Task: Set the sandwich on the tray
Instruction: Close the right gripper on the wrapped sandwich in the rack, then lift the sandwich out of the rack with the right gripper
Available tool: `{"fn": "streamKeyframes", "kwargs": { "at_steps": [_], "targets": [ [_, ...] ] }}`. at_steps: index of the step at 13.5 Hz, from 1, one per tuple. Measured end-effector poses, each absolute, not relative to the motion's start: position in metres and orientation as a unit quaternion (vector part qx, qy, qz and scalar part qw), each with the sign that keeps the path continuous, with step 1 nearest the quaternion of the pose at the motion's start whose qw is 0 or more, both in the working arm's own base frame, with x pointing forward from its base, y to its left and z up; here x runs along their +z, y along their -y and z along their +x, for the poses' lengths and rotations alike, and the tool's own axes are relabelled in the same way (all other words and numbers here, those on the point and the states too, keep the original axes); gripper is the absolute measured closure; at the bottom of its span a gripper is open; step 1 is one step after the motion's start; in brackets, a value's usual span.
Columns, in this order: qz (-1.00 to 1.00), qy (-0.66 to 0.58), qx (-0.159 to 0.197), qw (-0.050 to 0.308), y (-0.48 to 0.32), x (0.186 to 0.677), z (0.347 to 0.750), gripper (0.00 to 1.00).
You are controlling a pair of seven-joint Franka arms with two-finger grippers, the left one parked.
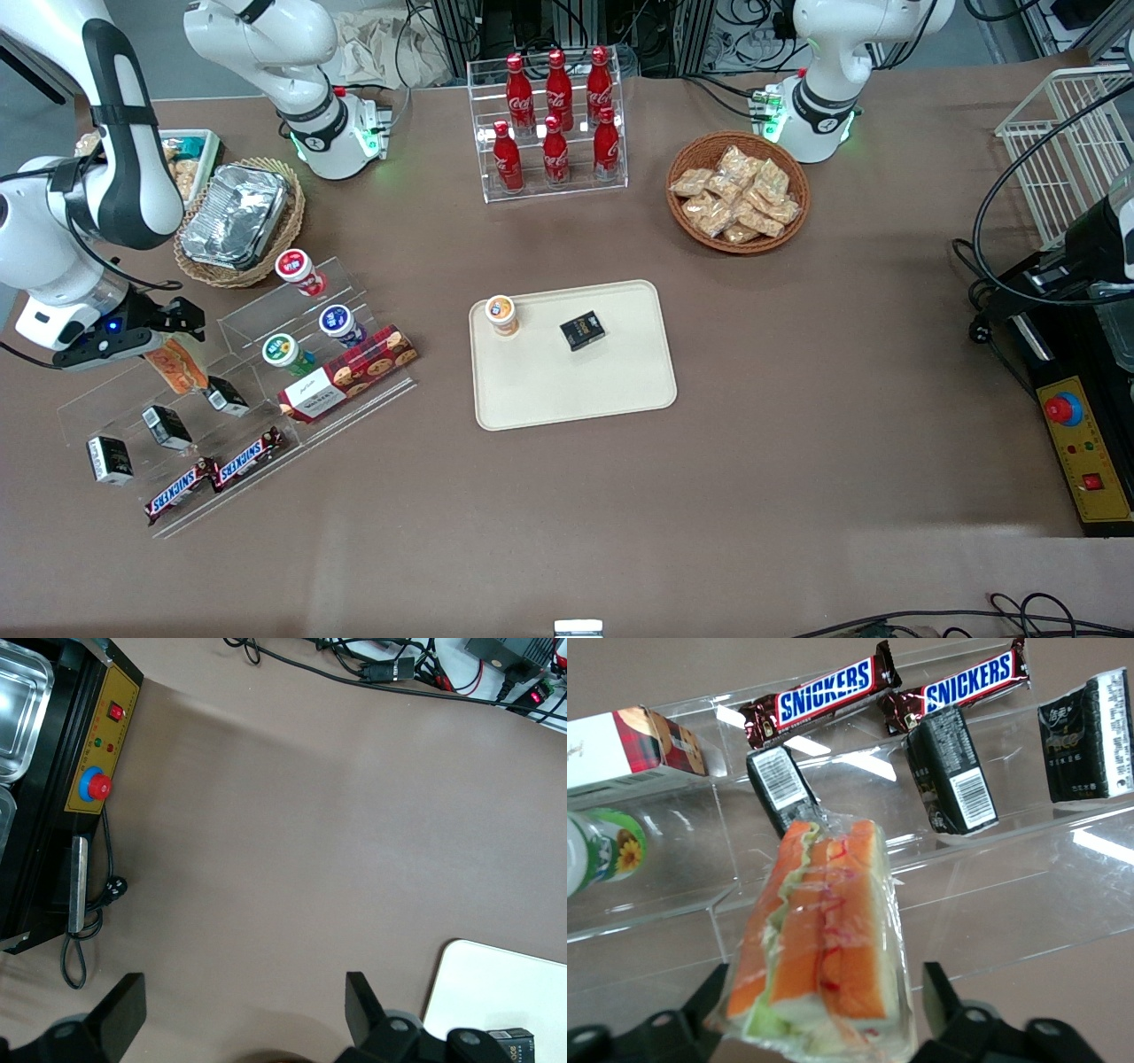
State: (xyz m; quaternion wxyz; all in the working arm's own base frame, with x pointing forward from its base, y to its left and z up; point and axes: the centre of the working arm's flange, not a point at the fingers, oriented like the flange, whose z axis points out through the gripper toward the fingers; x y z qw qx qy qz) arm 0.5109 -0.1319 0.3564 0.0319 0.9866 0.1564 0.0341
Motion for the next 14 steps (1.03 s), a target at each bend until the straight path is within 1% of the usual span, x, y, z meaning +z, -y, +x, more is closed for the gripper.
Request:
{"fn": "streamKeyframes", "kwargs": {
  "at_steps": [3,4,5,9,11,12,14],
  "targets": [
    [0.987,-0.156,0.033,0.032,0.132,0.354,0.511,0.51],
    [0.987,-0.156,0.033,0.032,0.132,0.354,0.511,0.57],
    [0.987,-0.156,0.033,0.032,0.132,0.355,0.511,0.61],
    [0.985,-0.167,0.028,0.029,0.126,0.360,0.511,0.62],
    [0.982,-0.182,0.029,0.027,0.111,0.374,0.514,0.62],
    [0.980,-0.194,0.027,0.026,0.101,0.386,0.515,0.66],
    [0.973,-0.227,0.023,0.023,0.078,0.408,0.518,0.77]
  ]
}}
